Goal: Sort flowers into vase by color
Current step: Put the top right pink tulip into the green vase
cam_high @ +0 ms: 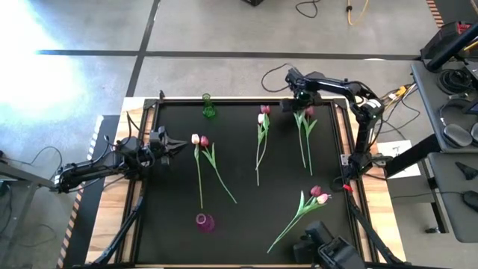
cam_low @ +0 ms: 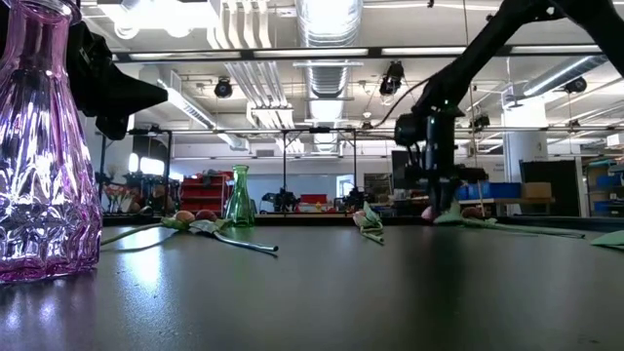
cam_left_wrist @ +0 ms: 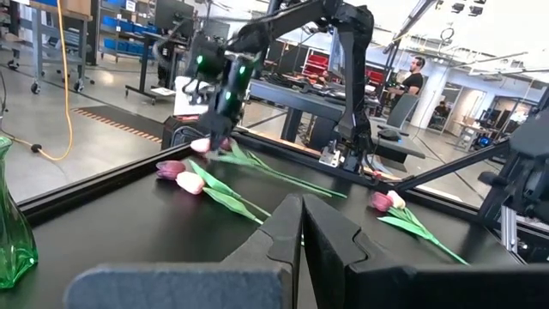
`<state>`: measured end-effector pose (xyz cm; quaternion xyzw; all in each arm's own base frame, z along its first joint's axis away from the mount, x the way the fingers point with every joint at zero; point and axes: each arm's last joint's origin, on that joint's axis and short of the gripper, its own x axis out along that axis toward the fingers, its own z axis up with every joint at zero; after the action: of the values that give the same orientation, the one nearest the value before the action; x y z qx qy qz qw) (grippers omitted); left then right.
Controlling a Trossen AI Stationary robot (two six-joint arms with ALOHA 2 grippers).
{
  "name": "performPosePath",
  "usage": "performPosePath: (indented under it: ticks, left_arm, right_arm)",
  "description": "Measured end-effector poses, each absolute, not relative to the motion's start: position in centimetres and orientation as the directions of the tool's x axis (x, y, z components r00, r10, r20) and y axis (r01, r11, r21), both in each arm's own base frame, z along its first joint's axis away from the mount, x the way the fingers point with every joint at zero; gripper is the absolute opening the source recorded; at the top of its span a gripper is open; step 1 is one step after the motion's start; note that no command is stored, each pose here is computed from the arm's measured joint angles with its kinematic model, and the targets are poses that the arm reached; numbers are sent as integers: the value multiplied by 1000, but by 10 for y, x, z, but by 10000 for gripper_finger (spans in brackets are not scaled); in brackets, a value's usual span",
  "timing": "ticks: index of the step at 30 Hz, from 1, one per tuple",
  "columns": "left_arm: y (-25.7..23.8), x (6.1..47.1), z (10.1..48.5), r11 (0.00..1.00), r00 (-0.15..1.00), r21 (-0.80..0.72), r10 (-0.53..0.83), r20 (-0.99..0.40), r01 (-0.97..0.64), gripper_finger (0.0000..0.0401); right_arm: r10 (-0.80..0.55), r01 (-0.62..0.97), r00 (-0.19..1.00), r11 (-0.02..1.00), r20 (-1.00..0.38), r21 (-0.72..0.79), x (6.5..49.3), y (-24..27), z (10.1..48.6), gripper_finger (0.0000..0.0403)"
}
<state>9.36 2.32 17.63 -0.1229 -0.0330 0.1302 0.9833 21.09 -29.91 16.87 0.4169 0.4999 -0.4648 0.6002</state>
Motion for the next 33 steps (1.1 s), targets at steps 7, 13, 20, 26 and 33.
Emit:
performPosePath:
  ticks: [7, 13, 20, 26, 33]
  left_arm:
    - [23, 94, 176, 936, 964, -250, 264, 33, -248, 0]
    - [23, 94, 176, 936, 964, -250, 264, 33, -248, 0]
    - [23, 94, 176, 936, 964, -250, 264, 33, -247, 0]
    - [23, 94, 176, 936, 964, -250, 264, 33, -247, 0]
    - [23, 94, 176, 936, 964, -250, 263, 33, -247, 0]
  right_arm:
    - [-271, 950, 213, 282, -939, 134, 212, -297, 228, 14]
    - [-448, 868, 466, 400, -763, 295, 218, -272, 305, 13]
    - [-563, 607, 792, 691, -236, 393, 259, -222, 389, 13]
    - [-456, 379, 874, 854, 165, 356, 297, -206, 412, 13]
    - [-386, 301, 882, 903, 271, 307, 351, -227, 397, 13]
